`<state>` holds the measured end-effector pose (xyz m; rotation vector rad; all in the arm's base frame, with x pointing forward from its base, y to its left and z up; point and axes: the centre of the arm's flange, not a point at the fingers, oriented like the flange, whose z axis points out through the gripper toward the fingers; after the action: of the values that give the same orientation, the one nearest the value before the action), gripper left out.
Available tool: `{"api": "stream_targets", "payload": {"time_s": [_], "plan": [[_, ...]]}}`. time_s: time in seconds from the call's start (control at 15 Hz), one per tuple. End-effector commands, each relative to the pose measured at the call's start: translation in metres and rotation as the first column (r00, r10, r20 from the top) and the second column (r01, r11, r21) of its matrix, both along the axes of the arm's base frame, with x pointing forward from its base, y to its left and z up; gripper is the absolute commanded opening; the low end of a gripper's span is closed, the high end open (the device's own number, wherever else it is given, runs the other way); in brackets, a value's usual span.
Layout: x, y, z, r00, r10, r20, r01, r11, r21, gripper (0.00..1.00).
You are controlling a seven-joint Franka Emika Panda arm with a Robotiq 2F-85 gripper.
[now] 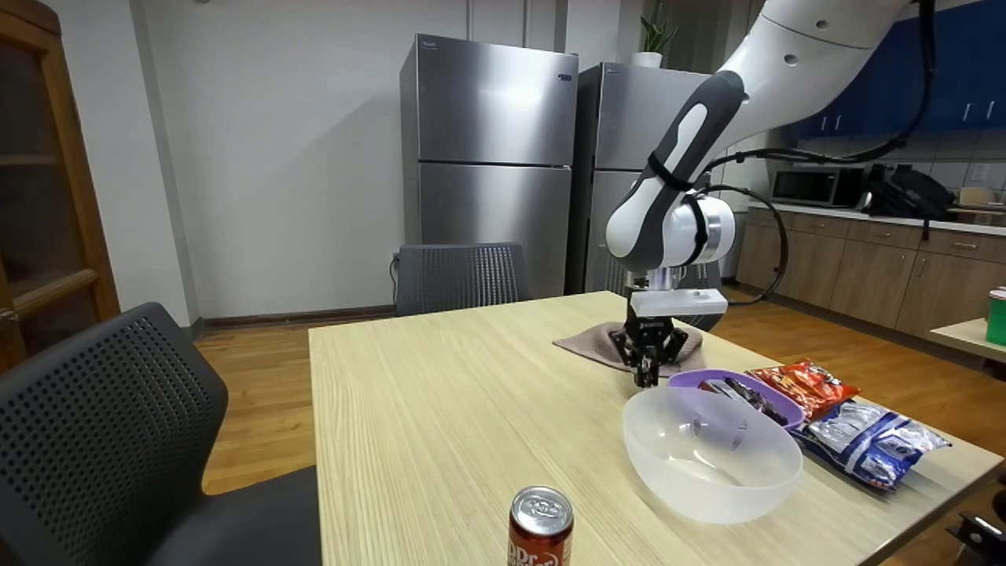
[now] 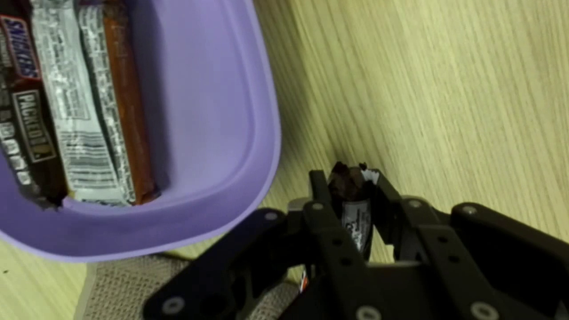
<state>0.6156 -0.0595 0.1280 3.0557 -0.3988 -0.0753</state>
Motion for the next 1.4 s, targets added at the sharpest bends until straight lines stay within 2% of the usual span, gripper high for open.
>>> {"api": "stream_targets", "payload": {"time_s": [0.0, 0.47, 1.33], "plan": [[-0.012, -0.006, 0.029, 0.998, 0.042, 0.036, -0.041, 0.999, -0.024, 0.07], [-0.031, -0.016, 0.043, 0.996, 0.059, 0.068, -0.059, 0.998, -0.012, 0.06], [-0.105, -0.040, 0.035, 0.989, 0.135, 0.057, -0.137, 0.990, 0.018, 0.06]]}}
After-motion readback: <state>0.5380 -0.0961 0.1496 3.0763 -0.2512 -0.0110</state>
